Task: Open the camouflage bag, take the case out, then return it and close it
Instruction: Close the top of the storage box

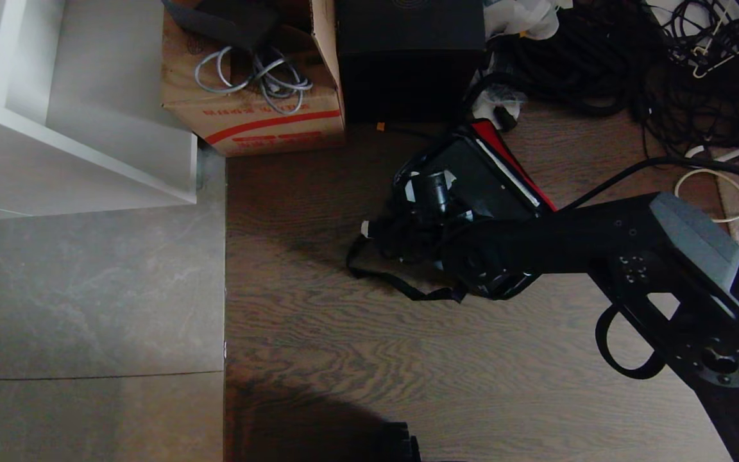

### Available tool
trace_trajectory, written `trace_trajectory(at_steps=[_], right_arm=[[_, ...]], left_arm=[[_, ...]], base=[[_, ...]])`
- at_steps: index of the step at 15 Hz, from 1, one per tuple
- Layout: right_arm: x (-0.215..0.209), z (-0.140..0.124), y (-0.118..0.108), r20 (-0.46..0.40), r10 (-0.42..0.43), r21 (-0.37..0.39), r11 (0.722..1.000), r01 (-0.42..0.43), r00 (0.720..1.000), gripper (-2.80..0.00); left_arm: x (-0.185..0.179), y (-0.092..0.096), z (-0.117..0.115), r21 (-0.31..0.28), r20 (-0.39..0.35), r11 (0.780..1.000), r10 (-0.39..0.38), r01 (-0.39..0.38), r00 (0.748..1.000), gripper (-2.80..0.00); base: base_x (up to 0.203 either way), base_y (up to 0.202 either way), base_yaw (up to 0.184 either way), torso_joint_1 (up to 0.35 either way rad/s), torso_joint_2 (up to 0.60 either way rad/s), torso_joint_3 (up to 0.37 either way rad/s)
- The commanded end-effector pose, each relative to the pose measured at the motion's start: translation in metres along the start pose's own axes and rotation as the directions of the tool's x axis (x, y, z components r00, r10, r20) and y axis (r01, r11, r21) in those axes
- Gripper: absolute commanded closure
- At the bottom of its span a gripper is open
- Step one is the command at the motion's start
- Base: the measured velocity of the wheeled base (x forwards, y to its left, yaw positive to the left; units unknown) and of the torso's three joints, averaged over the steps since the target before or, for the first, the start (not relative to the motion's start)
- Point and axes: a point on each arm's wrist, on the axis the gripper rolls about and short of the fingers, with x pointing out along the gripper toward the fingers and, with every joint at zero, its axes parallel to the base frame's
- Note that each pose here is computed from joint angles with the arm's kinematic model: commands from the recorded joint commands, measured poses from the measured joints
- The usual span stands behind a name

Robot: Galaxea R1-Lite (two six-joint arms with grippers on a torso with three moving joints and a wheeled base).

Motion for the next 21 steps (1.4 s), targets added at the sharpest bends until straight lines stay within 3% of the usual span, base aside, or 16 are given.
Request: trace_trajectory(at_steps=[1, 5, 7, 11, 14, 17, 19, 21], right_arm=[[-0.002, 0.010, 0.000, 0.072, -0.016, -0.037, 0.999, 0.019, 0.997, -2.80], [-0.023, 0.021, -0.002, 0.074, -0.028, -0.045, 0.998, 0.031, 0.997, -2.80], [-0.050, 0.033, -0.003, 0.046, 0.030, -0.040, 0.999, -0.028, 0.998, -2.80], [-0.100, 0.049, -0.009, -0.005, 0.129, 0.045, 0.991, -0.129, 0.992, -2.80], [-0.130, 0.057, -0.042, -0.017, 0.075, 0.066, 0.995, -0.074, 0.997, -2.80], [-0.157, 0.075, -0.098, 0.025, -0.063, 0.125, 0.990, 0.059, 0.998, -2.80], [-0.169, 0.078, -0.141, 0.024, -0.178, 0.203, 0.964, 0.169, 0.984, -2.80], [-0.171, 0.061, -0.175, -0.046, -0.251, 0.268, 0.929, 0.254, 0.967, -2.80]], left_arm=[[0.000, 0.000, 0.000, 0.000, 0.001, 1.000, 0.000, 0.000, 1.000, 0.00], [0.000, 0.000, 0.000, 0.000, 0.001, 1.000, 0.000, 0.000, 1.000, 0.00], [0.000, 0.000, 0.000, 0.000, -0.001, 1.000, 0.000, 0.000, 1.000, 0.00], [0.000, 0.000, 0.000, 0.000, -0.001, 1.000, 0.000, 0.000, 1.000, 0.00], [0.000, 0.000, 0.000, 0.000, 0.000, 1.000, 0.000, 0.000, 1.000, 0.00], [0.000, 0.000, 0.000, 0.000, 0.001, 1.000, 0.000, 0.000, 1.000, 0.00], [0.000, 0.000, 0.000, 0.000, 0.001, 1.000, 0.000, 0.000, 1.000, 0.00], [0.000, 0.000, 0.000, 0.001, -0.001, 1.000, 0.002, -0.002, 1.000, 0.00]], base=[[0.000, 0.000, 0.000, 0.000, 0.00, 0.000], [0.000, 0.000, 0.000, 0.000, 0.00, 0.000], [0.000, 0.000, 0.000, 0.000, 0.00, 0.000], [0.000, 0.000, 0.000, 0.000, 0.00, 0.000], [0.000, 0.000, 0.000, 0.000, 0.00, 0.000], [0.000, 0.000, 0.000, 0.000, 0.00, 0.000], [0.000, 0.000, 0.000, 0.000, 0.00, 0.000], [0.000, 0.000, 0.000, 0.000, 0.00, 0.000]])
